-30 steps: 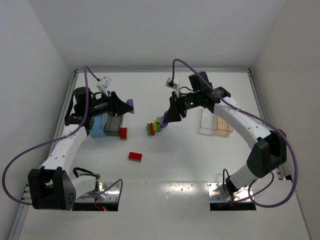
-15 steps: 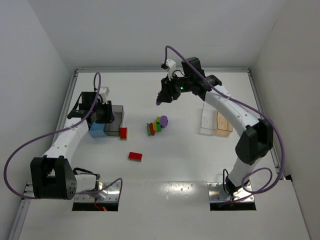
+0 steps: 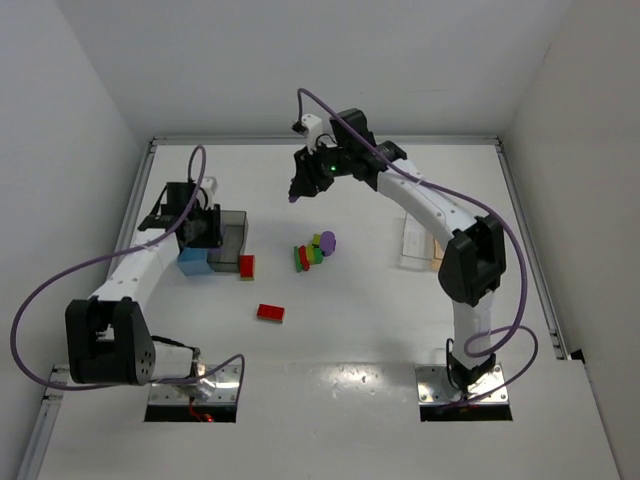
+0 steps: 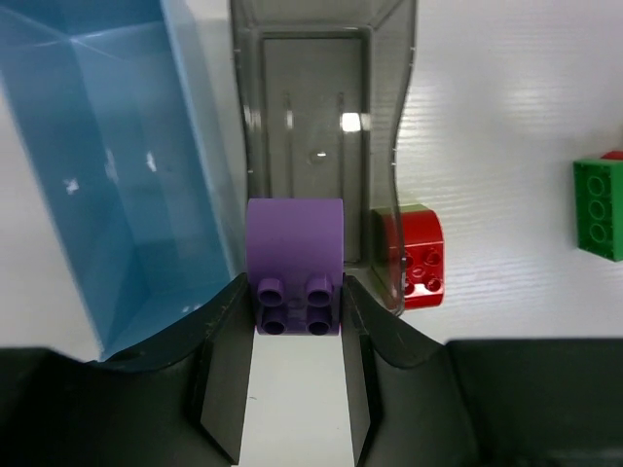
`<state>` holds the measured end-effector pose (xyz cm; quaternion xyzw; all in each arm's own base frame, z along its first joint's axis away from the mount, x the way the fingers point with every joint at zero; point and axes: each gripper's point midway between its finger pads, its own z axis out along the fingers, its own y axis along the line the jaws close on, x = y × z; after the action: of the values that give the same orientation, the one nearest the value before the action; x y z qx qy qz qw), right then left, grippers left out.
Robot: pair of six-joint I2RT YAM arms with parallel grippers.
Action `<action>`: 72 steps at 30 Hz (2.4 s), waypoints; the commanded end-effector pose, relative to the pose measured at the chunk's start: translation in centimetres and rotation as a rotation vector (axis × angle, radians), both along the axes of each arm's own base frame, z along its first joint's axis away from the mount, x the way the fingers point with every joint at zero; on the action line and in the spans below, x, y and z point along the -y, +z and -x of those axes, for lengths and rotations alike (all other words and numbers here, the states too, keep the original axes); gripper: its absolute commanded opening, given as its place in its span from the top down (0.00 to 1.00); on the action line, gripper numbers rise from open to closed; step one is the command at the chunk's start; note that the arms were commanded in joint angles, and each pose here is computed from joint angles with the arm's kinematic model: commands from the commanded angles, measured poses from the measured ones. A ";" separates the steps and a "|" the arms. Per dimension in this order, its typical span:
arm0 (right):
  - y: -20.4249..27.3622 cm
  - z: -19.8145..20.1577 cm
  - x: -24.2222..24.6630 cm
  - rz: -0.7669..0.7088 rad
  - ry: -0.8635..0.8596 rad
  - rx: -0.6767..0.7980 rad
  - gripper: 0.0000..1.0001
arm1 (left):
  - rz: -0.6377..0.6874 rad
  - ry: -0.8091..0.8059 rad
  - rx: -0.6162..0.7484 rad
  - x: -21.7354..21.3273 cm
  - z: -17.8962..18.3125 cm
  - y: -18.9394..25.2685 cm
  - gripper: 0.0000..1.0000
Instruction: Sort the legos into containers by color
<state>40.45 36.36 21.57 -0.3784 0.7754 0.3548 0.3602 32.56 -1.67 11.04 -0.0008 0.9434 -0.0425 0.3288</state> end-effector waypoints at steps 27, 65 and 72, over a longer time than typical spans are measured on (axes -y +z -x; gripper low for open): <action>10.3 -4.2 -10.0 -0.454 0.003 0.054 0.99 | -0.066 0.260 0.000 -7.5 0.5 -0.7 0.80; 0.2 4.4 -25.3 -0.547 0.136 -0.109 0.94 | 0.054 0.585 0.525 -14.1 4.5 15.8 0.19; -2.4 4.8 -27.0 -0.493 0.087 -0.060 0.92 | 0.121 0.554 0.498 -14.1 4.1 15.2 0.19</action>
<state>34.12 62.85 14.72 -0.2977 0.6966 0.5640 0.3287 28.00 12.88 24.38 -0.2758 0.8036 0.0178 0.5271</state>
